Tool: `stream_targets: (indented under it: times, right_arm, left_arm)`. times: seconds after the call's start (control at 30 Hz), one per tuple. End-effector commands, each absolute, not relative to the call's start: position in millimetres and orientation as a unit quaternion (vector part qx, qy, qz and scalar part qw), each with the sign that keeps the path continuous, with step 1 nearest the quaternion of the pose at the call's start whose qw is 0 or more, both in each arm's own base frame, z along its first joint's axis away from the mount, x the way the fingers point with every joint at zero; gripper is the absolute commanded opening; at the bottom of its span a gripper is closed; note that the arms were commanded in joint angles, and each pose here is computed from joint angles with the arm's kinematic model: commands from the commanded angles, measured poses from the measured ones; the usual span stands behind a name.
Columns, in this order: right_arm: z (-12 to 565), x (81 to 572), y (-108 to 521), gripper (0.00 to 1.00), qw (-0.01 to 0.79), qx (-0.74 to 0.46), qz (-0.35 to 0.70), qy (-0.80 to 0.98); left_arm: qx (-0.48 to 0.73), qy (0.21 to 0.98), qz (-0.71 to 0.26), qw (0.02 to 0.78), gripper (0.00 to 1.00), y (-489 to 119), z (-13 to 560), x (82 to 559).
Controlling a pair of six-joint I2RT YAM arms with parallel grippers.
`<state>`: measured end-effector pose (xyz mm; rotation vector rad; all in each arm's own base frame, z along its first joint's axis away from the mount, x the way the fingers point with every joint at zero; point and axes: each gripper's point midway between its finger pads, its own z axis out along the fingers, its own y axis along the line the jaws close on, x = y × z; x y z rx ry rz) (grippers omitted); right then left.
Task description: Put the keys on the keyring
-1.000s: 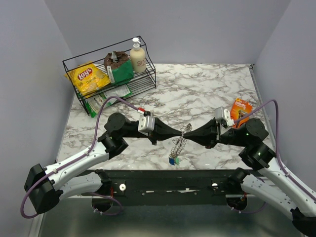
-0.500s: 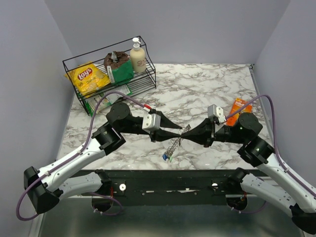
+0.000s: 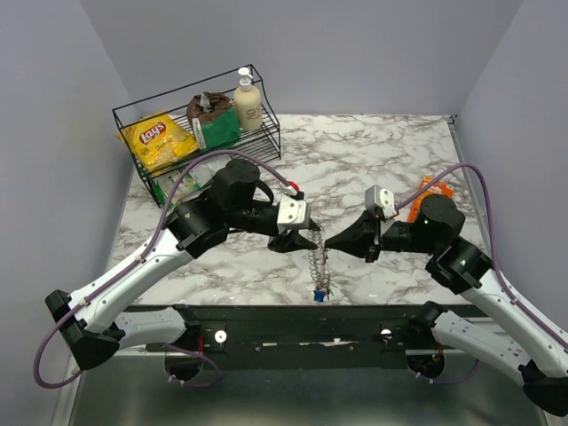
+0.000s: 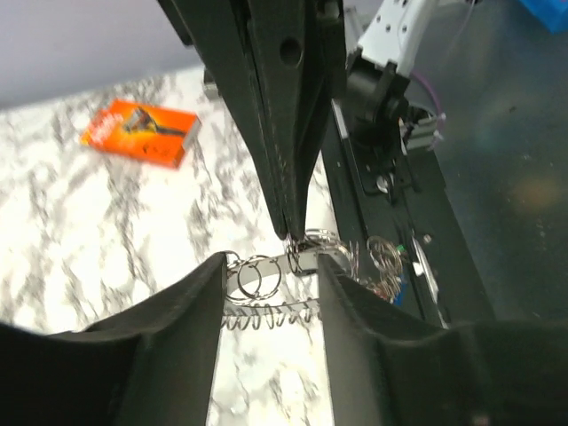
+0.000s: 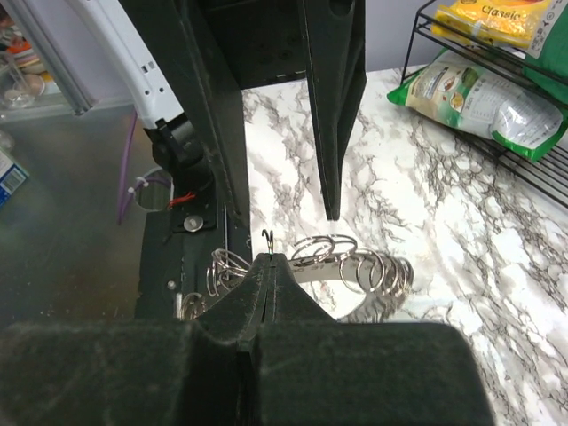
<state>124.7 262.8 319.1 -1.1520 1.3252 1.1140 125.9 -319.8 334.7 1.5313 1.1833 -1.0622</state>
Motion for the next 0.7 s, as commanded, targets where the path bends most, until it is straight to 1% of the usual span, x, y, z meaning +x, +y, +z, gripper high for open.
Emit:
stream_targets:
  times: [0.0,0.1,0.37,0.5,0.63,0.67]
  right_arm:
    - [330,123,264,0.01,0.51,-0.489,0.461,0.537]
    - [327,124,265,0.01,0.505,-0.49,0.462,0.54]
    - [327,125,264,0.01,0.508,-0.487,0.458,0.542]
    - [326,127,265,0.01,0.507,-0.486,0.458,0.545]
    - [325,127,266,0.01,0.506,-0.487,0.458,0.545]
    - [325,127,265,0.01,0.506,-0.486,0.458,0.546]
  left_arm:
    - [0.638,0.518,-0.415,0.391,0.48,-312,311,122]
    - [0.639,0.517,-0.416,0.389,0.45,-313,311,123]
    - [0.642,0.515,-0.424,0.378,0.34,-317,309,122]
    - [0.644,0.511,-0.429,0.374,0.34,-321,309,121]
    - [0.644,0.509,-0.429,0.376,0.42,-323,311,121]
    - [0.645,0.508,-0.429,0.377,0.43,-323,311,121]
